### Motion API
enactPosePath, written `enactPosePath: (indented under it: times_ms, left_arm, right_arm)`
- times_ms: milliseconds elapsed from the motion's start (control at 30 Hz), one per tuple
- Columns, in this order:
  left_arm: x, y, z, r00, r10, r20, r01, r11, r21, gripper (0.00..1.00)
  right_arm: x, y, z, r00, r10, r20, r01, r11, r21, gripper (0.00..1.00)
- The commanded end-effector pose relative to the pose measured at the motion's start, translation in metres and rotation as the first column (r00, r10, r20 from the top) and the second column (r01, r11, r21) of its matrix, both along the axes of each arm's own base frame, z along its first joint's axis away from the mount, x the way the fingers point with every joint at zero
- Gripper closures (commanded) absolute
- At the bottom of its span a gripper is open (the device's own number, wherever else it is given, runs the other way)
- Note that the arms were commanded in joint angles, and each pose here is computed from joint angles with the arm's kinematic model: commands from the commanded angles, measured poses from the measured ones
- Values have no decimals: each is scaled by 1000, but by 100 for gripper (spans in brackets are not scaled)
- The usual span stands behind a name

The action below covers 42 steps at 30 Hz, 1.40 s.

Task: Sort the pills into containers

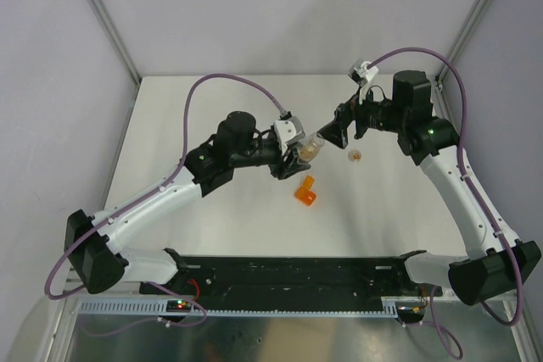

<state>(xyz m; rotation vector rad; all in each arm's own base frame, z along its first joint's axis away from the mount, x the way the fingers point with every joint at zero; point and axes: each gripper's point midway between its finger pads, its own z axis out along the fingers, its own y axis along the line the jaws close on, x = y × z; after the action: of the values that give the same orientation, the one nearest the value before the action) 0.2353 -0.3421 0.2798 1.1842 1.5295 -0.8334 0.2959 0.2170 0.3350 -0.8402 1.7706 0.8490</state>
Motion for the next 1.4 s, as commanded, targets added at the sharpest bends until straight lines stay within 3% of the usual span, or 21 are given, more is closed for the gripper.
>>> enactPosePath:
  times_ms: [0,233,500,700,967,1367]
  left_arm:
    - [23,6,-4,995,96,40,-97,995,24,100]
    - [19,16,-2,993,106,55,-107,994,19,100]
    - [10,30,9,990,116,80,-116,993,-8,100]
    - [3,36,9,991,103,81,-103,995,-4,100]
    - [2,42,-2,990,120,74,-122,992,25,100]
    - [3,42,-13,991,112,70,-116,992,58,100]
  right_arm:
    - [-23,13,23,995,96,22,-97,994,40,1]
    - [22,-22,-2,990,-140,2,140,988,-59,1]
    - [78,-79,-92,901,-423,-101,382,880,-283,1]
    - [106,-98,-160,844,-516,-143,418,801,-428,1]
    - [130,-104,-240,795,-561,-229,370,748,-551,3]
    - [127,-124,-290,732,-610,-305,321,703,-634,10]
